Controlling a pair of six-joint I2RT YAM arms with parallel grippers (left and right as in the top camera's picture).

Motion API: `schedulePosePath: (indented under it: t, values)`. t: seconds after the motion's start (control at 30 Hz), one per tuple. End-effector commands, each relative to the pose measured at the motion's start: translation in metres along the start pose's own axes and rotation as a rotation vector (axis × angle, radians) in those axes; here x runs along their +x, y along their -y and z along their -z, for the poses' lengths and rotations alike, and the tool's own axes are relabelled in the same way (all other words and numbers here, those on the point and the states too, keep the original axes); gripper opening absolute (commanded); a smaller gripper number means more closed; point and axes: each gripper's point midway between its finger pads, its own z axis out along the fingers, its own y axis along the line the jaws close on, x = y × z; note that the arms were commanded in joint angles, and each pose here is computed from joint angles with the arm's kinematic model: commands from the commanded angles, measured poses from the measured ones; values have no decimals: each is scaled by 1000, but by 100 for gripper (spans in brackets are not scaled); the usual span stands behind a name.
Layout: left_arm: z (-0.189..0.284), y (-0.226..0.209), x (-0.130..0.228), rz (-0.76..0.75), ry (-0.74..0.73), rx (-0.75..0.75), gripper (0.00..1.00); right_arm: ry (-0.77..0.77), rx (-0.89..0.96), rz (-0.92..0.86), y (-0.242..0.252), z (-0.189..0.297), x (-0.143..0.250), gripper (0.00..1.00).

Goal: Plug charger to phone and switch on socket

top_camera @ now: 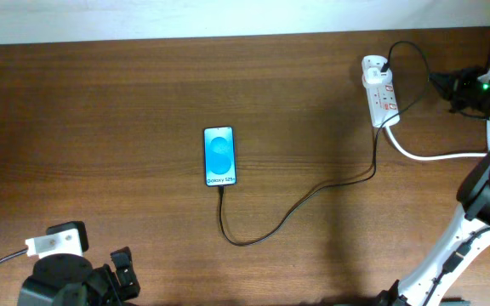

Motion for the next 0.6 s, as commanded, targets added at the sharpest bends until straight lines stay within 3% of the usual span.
schedulePosePath:
  t: [0.0,0.57]
  values:
    - [0,-2,0,5,7,-9,99,-32,-13,24,-14,-16,14,4]
    - [0,-2,0,5,7,-9,99,23,213,-52,23,-44,35,4]
